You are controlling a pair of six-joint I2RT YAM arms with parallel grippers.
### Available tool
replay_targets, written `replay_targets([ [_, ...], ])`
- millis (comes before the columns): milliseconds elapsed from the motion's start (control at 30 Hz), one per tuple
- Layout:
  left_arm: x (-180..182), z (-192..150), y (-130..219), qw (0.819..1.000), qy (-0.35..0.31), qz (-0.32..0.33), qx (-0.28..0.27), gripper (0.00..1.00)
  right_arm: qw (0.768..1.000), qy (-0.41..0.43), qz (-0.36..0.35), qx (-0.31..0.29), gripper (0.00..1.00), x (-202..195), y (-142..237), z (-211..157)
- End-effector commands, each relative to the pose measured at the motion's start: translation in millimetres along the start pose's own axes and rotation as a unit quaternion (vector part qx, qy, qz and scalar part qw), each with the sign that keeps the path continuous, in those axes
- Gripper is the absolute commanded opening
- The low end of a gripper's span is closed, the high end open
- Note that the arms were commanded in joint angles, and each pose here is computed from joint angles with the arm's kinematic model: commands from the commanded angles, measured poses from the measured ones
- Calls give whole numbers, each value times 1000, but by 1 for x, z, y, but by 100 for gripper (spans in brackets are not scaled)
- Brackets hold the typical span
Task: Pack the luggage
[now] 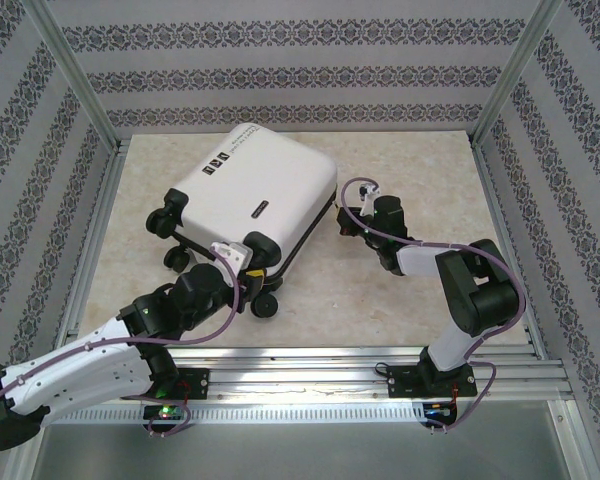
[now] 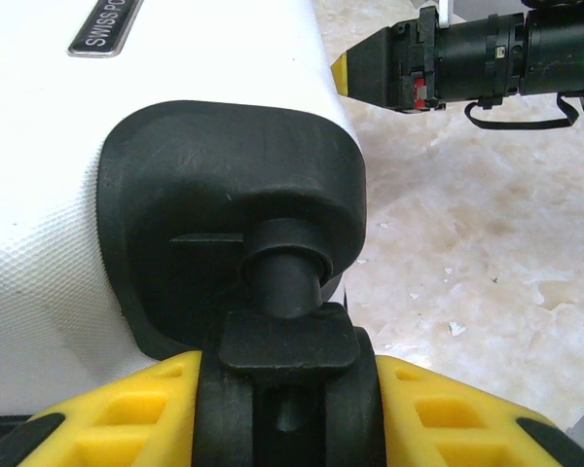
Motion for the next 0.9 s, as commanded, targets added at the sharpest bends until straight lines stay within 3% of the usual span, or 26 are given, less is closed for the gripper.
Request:
replay_targets([
  [0,6,51,26,993,26,1,-116,18,995,-20,-74,-66,0,-28,9,34],
  [533,12,50,32,991,19,14,-130,21,995,-38,-69,-64,0,-40,13,40],
  [867,22,45,35,988,36,46,-142,53,996,-37,-53,-61,0,-37,13,39],
])
Point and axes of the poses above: each hand's point on the last joint's axis, 136 mm out from that joint toward the fingers, its own y axis back along the fingers, its own x axis along the line the jaws close on, z = x × y, the point moved 4 cm from there along y, back along the fingers, and after that the axes turned 13 degrees about -y, right-handed, at the moved point
